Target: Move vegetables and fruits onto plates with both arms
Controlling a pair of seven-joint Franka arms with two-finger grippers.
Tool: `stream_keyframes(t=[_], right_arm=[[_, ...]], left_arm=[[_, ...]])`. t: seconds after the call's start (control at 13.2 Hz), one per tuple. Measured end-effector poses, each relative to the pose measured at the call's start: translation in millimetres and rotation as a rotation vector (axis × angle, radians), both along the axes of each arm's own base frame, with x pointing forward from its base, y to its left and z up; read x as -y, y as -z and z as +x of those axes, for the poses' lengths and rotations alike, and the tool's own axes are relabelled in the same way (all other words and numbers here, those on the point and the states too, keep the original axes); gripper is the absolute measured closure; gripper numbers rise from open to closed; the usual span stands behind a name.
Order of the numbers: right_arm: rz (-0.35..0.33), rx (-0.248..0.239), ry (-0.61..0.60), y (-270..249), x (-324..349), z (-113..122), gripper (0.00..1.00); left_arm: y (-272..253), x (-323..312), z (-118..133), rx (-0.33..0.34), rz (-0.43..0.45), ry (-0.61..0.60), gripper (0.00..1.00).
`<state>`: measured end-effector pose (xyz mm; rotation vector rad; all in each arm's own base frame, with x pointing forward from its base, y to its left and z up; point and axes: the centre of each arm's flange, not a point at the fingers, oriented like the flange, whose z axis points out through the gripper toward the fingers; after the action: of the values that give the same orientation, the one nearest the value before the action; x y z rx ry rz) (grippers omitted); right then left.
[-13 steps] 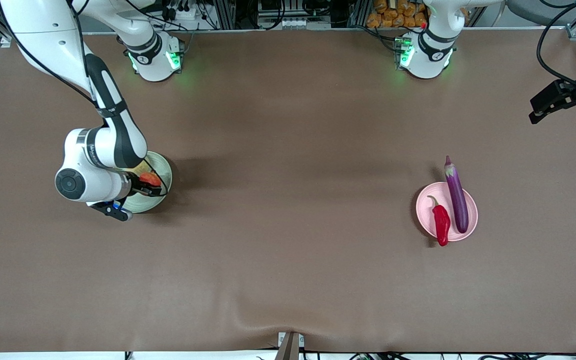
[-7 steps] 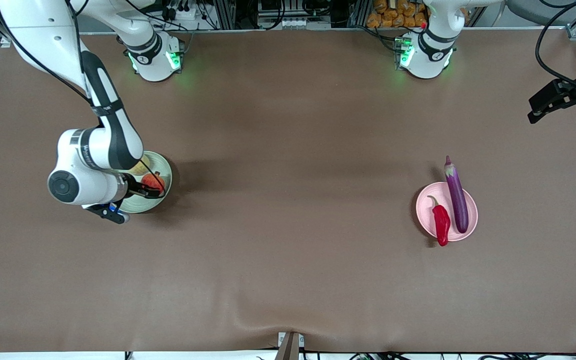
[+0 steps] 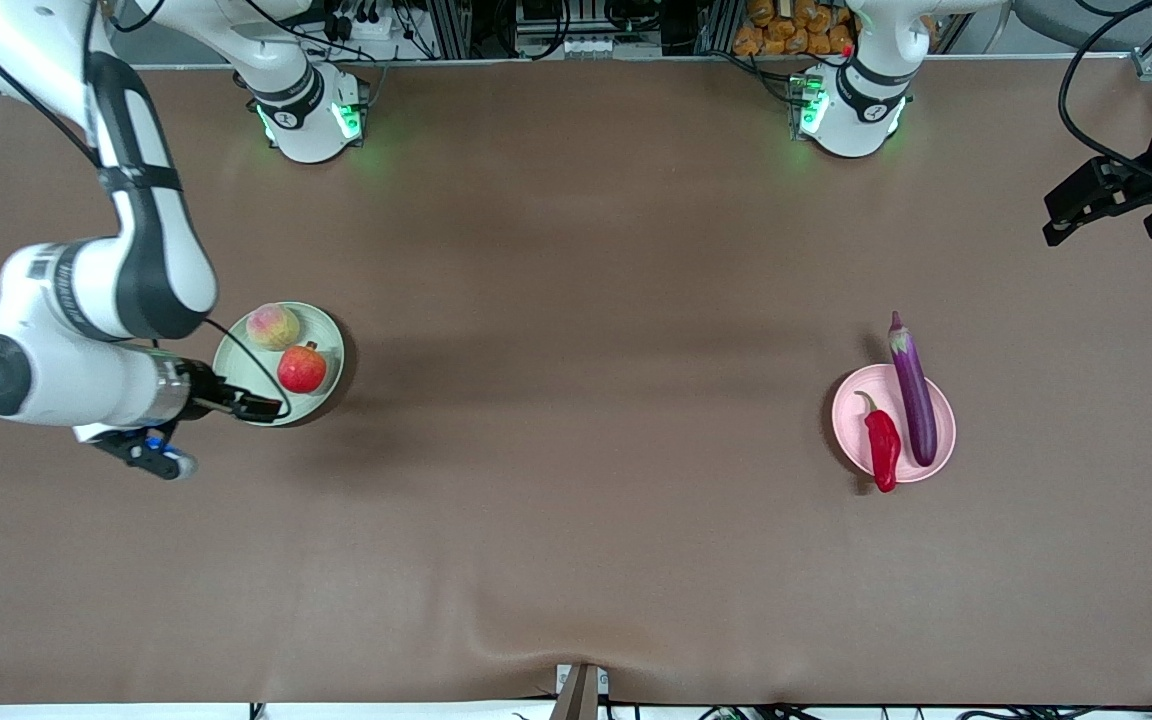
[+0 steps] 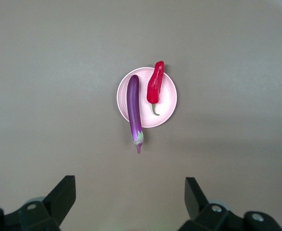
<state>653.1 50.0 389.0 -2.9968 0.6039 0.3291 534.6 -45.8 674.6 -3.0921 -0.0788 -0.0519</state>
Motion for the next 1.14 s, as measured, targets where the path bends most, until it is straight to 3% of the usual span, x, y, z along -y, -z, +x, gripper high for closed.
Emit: stream_keyframes(t=[0.23,0.53,0.76,1.14], right_arm=[[0.04,0.039,-0.008,-68,6,12,0.0],[0.01,0.072,-0.083,-158,-4,3,0.0],[-0.034,0.114,-0.174,-217,2,-21,0.0],[-0.059,0.221,-0.288,-282,10,-85,0.0]], left_arm=[[-2,0,-4,-0.005,0.001,0.0,0.0],[-2,0,-10,-0.012,0.003,0.0,0.0],[0,1,-13,-0.036,-0.001,0.0,0.0],[0,2,-21,-0.07,-0.011,0.0,0.0]])
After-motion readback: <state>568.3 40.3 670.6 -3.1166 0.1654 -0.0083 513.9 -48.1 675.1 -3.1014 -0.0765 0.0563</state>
